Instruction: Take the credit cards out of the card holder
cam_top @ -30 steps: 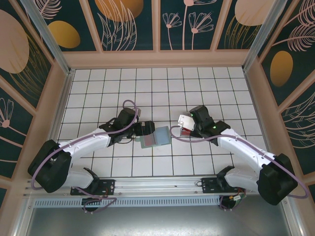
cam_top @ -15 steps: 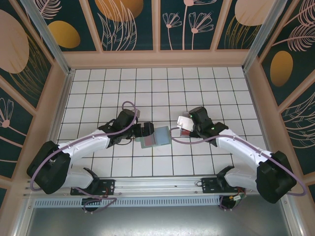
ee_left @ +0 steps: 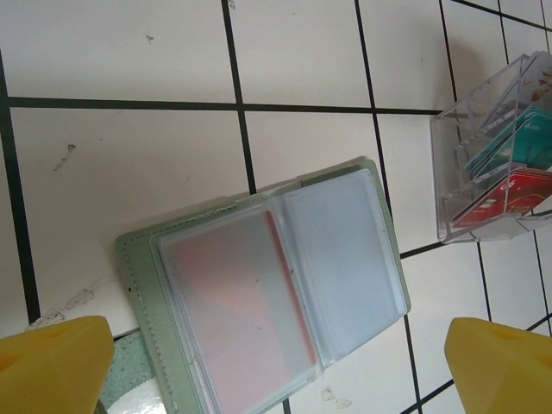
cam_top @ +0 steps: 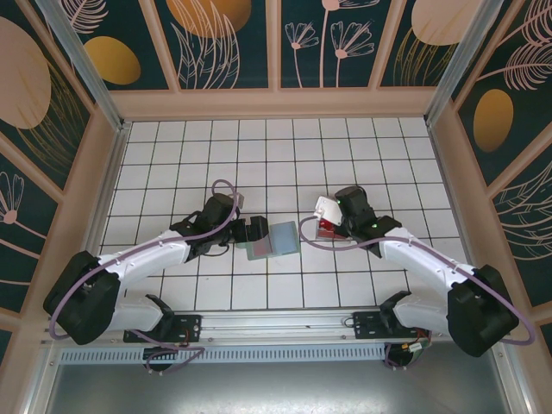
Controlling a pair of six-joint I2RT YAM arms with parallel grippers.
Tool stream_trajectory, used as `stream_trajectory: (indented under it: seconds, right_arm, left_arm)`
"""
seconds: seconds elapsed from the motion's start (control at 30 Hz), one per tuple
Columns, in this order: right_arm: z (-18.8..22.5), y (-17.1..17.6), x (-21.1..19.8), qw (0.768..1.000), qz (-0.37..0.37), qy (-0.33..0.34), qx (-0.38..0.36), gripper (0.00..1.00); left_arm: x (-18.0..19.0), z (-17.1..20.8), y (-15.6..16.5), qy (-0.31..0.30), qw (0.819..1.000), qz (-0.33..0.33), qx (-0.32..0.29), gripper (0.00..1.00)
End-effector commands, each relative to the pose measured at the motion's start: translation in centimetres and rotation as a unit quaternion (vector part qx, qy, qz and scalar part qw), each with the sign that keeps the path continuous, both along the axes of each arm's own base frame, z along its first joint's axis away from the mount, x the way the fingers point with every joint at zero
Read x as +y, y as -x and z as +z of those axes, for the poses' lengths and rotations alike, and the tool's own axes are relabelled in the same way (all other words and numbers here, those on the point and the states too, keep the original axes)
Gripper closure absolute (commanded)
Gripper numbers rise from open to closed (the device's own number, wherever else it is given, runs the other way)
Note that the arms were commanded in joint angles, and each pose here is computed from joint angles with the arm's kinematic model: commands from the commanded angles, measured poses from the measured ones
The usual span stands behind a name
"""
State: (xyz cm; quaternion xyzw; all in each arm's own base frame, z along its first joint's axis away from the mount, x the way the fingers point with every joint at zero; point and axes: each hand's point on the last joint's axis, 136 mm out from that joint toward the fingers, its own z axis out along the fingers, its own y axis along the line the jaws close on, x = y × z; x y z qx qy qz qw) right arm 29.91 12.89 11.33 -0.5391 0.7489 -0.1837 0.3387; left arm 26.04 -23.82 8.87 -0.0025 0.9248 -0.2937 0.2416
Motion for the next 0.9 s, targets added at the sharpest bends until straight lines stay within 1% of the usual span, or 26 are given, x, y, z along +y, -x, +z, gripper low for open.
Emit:
stream_trajectory:
  seconds: [0.0,0.03,0.07,0.1,0.17,0.2,0.3,0.37,0.5,0.57,0.63,0.67,0.73,0.8,0.87]
  right_arm:
    - [3.3,-1.2,1.3,0.995,-0.046,-0.093,-0.008,0.61]
    - [3.7,-1.2,1.8,0.991,-0.056,-0.119,0.0,0.64]
    - [4.4,-1.2,2.4,0.985,-0.069,-0.154,0.01,0.74]
    - [5.0,-1.1,3.1,0.978,-0.082,-0.19,0.023,0.81]
    - [6.1,-0.9,4.4,0.96,-0.102,-0.254,0.049,0.92]
    - [6.4,-0.7,5.1,0.948,-0.116,-0.29,0.065,0.95]
    - [7.0,0.0,6.6,0.911,-0.148,-0.37,0.111,0.99]
    - [6.6,0.6,7.4,0.889,-0.171,-0.402,0.137,1.0]
    - [4.4,1.7,8.6,0.851,-0.236,-0.43,0.187,1.0]
    - [3.0,2.4,9.5,0.838,-0.259,-0.43,0.214,1.0]
    - [1.5,3.2,10.3,0.827,-0.281,-0.427,0.234,1.0]
    - [0.8,3.7,10.8,0.822,-0.285,-0.429,0.245,1.0]
    - [-0.7,4.4,11.5,0.812,-0.298,-0.43,0.26,1.0]
    - [-2.3,5.2,12.0,0.799,-0.309,-0.432,0.283,1.0]
    - [-3.6,5.6,12.3,0.792,-0.323,-0.428,0.292,1.0]
  left_arm:
    - [0.4,0.3,-0.1,0.003,1.0,0.01,-0.008,0.01]
    - [0.4,0.2,0.0,0.004,1.0,0.009,-0.007,0.02]
    - [0.4,0.2,0.0,0.004,1.0,0.008,-0.006,0.02]
    - [0.3,0.1,0.1,0.004,1.0,0.007,-0.004,0.02]
    - [0.4,0.0,0.2,0.005,1.0,0.008,0.0,0.01]
    - [0.4,-0.1,0.3,0.006,1.0,0.009,0.002,0.02]
    - [0.3,-0.2,0.6,0.013,1.0,0.009,0.01,0.01]
    - [0.2,-0.3,0.8,0.02,1.0,0.009,0.017,0.02]
    - [0.0,-0.4,1.1,0.03,0.999,0.013,0.031,0.11]
    - [-0.1,-0.4,1.2,0.033,0.999,0.014,0.036,0.16]
    - [-0.2,-0.4,1.2,0.037,0.998,0.015,0.041,0.24]
    - [-0.3,-0.4,1.2,0.039,0.998,0.015,0.043,0.27]
    - [-0.4,-0.6,1.3,0.04,0.998,0.015,0.049,0.28]
    - [-0.5,-0.7,1.3,0.041,0.998,0.014,0.054,0.32]
    - [-0.6,-0.9,1.3,0.04,0.997,0.013,0.059,0.33]
